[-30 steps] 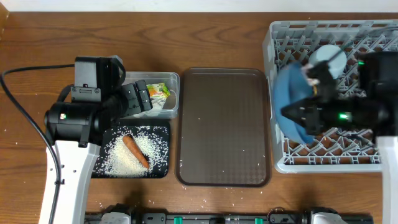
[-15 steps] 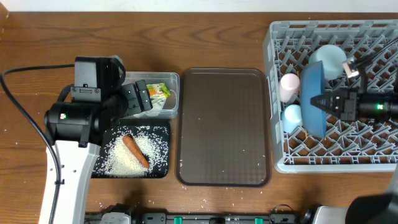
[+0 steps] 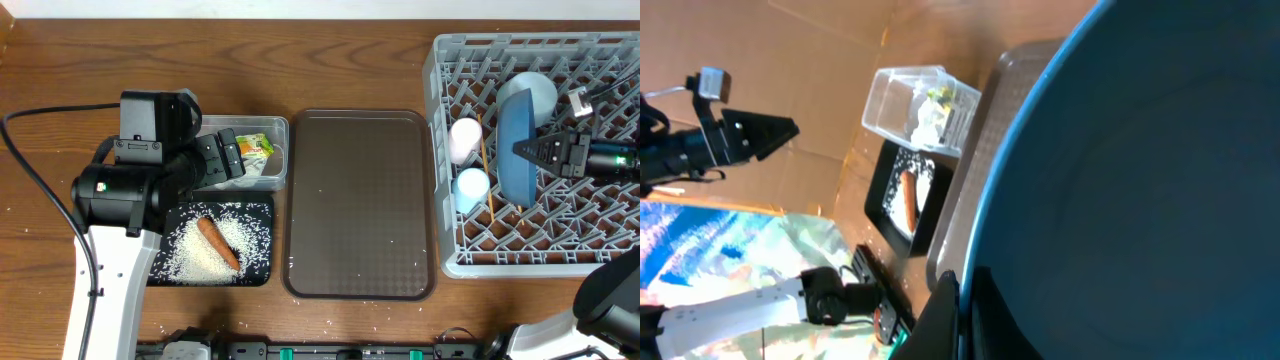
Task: Sort waste into correct bins and load items into the dishwasher rack
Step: 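Lift the blue plate and stand it upright in the dish rack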
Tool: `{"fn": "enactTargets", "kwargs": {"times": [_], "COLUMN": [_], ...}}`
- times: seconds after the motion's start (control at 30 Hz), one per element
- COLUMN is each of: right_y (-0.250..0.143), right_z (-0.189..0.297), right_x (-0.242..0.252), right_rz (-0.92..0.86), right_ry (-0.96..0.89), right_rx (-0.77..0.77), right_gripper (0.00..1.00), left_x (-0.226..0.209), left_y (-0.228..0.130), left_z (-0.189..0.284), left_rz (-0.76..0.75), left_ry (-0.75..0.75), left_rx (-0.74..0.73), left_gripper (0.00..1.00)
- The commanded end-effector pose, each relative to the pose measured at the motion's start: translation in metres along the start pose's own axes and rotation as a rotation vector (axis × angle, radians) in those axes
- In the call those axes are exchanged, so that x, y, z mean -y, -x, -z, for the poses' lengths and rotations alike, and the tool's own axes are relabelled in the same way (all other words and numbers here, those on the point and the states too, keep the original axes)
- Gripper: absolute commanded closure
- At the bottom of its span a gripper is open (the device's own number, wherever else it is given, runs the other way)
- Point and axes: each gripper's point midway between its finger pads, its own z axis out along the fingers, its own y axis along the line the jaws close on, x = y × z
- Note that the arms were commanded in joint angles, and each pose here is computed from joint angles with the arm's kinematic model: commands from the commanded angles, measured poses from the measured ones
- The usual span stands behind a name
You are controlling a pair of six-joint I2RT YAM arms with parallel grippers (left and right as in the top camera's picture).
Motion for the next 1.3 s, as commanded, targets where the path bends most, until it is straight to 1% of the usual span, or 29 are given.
{"fn": "enactTargets", "kwargs": {"times": [0.0,0.1,0.23,0.9,1.03,1.17,1.27], "right_y": [0.01,0.012,0.01,0.007,0.009,0.017,0.018], "right_z": [0.004,0.004,0.004,-0.009,-0.009,-0.003,0.002], "right_x": [-0.002,-0.004,-0.004,-0.011,-0.013,-0.019,-0.015], "right_rz": [0.004,-0.052,-0.084,-0.144,-0.151,-0.155,-0.162], "right_ry": [0.037,0.048,0.04,0.055,0.064,0.103,0.095], "right_rx": [0.057,0.067,0.058,0.008,0.019,0.074,0.091], "right_gripper": [0.99,0.99,0.99,0.99,0.99,0.99,0.99], "left_x": [-0.002,-0.002,-0.002,-0.002,-0.002,-0.002,-0.002], "left_y": [-0.001,-0.001,-0.001,-0.001,-0.001,-0.001,-0.001], "left_z": [-0.001,-0.001,-0.001,-0.001,-0.001,-0.001,-0.001], "left_rz": [-0.002,-0.002,-0.002,-0.002,-0.002,-0.002,-0.002], "left_ry": [0.009,0.009,0.009,0.009,0.009,0.009,0.009], "left_rx": [0.0,0.0,0.0,0.0,0.0,0.0,0.0], "left_gripper": [0.08,0.08,0.08,0.08,0.08,0.08,0.08]}}
